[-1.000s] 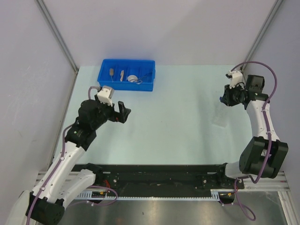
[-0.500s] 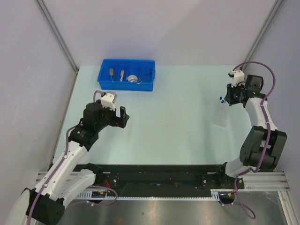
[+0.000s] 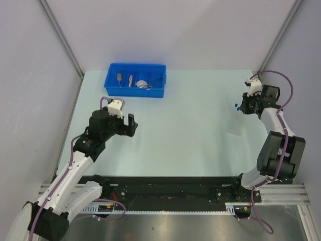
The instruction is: Organize the chemistry lab equipment
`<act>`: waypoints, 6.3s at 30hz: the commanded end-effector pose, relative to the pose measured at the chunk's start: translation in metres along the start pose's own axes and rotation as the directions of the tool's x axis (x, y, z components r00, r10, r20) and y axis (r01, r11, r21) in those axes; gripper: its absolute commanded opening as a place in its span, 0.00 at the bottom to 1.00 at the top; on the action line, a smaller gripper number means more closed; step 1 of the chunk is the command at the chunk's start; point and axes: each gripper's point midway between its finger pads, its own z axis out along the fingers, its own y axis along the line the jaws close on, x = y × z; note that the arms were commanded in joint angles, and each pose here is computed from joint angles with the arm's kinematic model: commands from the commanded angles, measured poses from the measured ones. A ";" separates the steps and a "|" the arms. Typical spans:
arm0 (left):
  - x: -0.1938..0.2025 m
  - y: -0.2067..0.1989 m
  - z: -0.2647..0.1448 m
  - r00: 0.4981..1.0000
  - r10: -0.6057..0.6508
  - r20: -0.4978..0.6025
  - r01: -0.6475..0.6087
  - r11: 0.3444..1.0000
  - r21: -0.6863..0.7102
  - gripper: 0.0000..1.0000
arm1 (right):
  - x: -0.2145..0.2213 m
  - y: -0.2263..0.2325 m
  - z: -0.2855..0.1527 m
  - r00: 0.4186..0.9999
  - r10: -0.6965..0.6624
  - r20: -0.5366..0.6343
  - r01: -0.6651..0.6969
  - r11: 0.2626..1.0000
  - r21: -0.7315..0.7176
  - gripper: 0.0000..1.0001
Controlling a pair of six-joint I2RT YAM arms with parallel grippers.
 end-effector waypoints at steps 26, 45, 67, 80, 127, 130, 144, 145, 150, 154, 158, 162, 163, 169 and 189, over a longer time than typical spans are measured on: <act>-0.009 0.005 -0.004 0.998 0.054 0.045 -0.053 0.998 -0.013 1.00 | 0.009 -0.003 0.005 0.997 0.038 0.062 -0.038 0.999 -0.006 0.27; -0.060 -0.020 -0.033 0.966 -0.209 0.153 0.183 0.968 0.172 1.00 | -0.066 0.017 -0.115 0.952 -0.064 0.299 0.050 0.997 0.054 1.00; -0.140 -0.003 -0.129 0.930 -0.173 0.324 0.158 0.985 0.071 1.00 | -0.143 0.018 -0.263 0.813 0.198 0.547 -0.354 0.914 0.196 1.00; -0.129 -0.010 -0.144 0.923 -0.165 0.347 0.147 0.986 0.076 1.00 | -0.133 0.034 -0.285 0.832 0.158 0.532 -0.312 0.926 0.213 1.00; -0.039 0.016 -0.059 0.956 -0.254 0.146 0.250 0.967 0.050 1.00 | 0.083 0.013 0.038 0.875 0.458 -0.155 -0.385 0.854 0.350 1.00; -0.039 0.017 -0.057 0.955 -0.258 0.143 0.254 0.966 0.051 1.00 | 0.068 0.015 0.031 0.886 0.449 -0.116 -0.393 0.860 0.324 1.00; -0.037 0.017 -0.051 0.954 -0.268 0.134 0.262 0.963 0.061 1.00 | 0.057 0.023 0.031 0.886 0.458 -0.080 -0.408 0.848 0.339 1.00; -0.036 0.017 -0.051 0.954 -0.268 0.131 0.262 0.963 0.059 1.00 | 0.059 0.024 0.035 0.887 0.454 -0.085 -0.402 0.849 0.343 1.00; -0.033 0.018 -0.053 0.955 -0.268 0.131 0.264 0.963 0.048 1.00 | 0.066 0.012 0.043 0.890 0.447 -0.090 -0.375 0.830 0.414 1.00; -0.034 0.018 -0.052 0.954 -0.269 0.130 0.265 0.963 0.049 1.00 | 0.076 0.011 0.049 0.883 0.451 -0.126 -0.361 0.827 0.430 1.00; -0.035 0.018 -0.052 0.954 -0.271 0.128 0.267 0.962 0.051 1.00 | 0.076 0.016 0.055 0.893 0.427 -0.142 -0.337 0.844 0.418 0.92; -0.035 0.018 -0.051 0.954 -0.273 0.125 0.269 0.962 0.049 1.00 | 0.060 0.021 0.055 0.930 0.346 -0.122 -0.276 0.879 0.390 0.66; -0.034 0.018 -0.051 0.954 -0.273 0.125 0.269 0.962 0.049 1.00 | 0.053 0.021 0.055 0.938 0.330 -0.103 -0.268 0.884 0.383 0.60; -0.033 0.020 -0.049 0.954 -0.276 0.119 0.272 0.961 0.043 1.00 | 0.021 0.048 0.061 0.968 0.246 -0.046 -0.221 0.926 0.307 0.36; -0.029 0.026 -0.033 0.946 -0.312 0.086 0.311 0.950 0.028 1.00 | -0.070 0.230 0.173 0.967 0.231 -0.106 -0.231 0.973 0.006 0.34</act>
